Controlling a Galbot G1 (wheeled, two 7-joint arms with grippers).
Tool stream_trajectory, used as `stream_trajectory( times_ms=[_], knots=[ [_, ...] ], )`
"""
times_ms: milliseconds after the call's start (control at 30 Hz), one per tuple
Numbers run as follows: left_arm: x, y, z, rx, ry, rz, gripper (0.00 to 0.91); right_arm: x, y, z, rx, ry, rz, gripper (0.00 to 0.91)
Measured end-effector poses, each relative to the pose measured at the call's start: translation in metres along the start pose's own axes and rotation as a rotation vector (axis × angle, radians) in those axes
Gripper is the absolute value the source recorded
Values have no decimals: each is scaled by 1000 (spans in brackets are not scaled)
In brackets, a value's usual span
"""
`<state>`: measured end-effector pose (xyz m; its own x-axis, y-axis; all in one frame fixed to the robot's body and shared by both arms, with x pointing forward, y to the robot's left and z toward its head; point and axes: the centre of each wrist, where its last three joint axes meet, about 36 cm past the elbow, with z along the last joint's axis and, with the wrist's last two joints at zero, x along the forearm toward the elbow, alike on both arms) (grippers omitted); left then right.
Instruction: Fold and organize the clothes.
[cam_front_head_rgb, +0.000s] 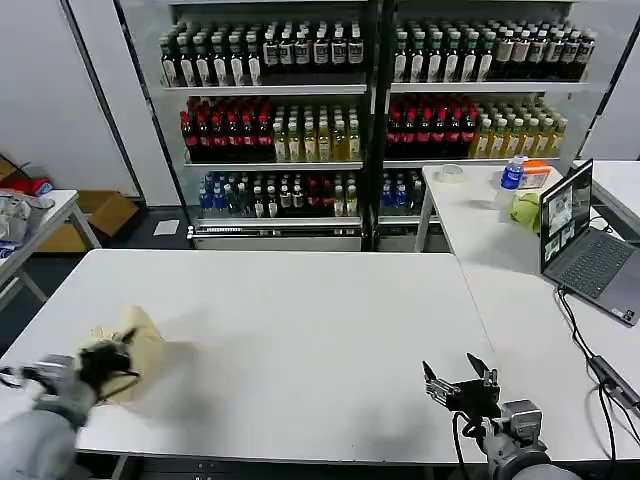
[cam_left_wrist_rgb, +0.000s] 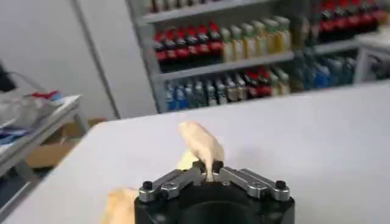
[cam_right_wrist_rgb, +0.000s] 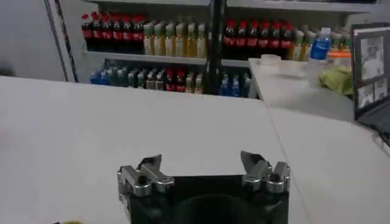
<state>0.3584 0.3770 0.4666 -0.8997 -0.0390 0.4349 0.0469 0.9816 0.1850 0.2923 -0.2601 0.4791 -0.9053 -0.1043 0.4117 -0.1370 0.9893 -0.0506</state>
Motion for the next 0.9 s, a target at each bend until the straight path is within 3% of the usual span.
stream_trajectory(
  times_ms=[233,500,900],
  knots=[
    [-7,-75,11,-51,1,94,10,-2,0,3,0,0,7,907],
    [-14,-136,16,-25,5,180,10,-5,1,5,1,2,5,907],
    [-37,-226,5,64,-9,285,10,-16,-4,5,12,0,-6,907]
  ],
)
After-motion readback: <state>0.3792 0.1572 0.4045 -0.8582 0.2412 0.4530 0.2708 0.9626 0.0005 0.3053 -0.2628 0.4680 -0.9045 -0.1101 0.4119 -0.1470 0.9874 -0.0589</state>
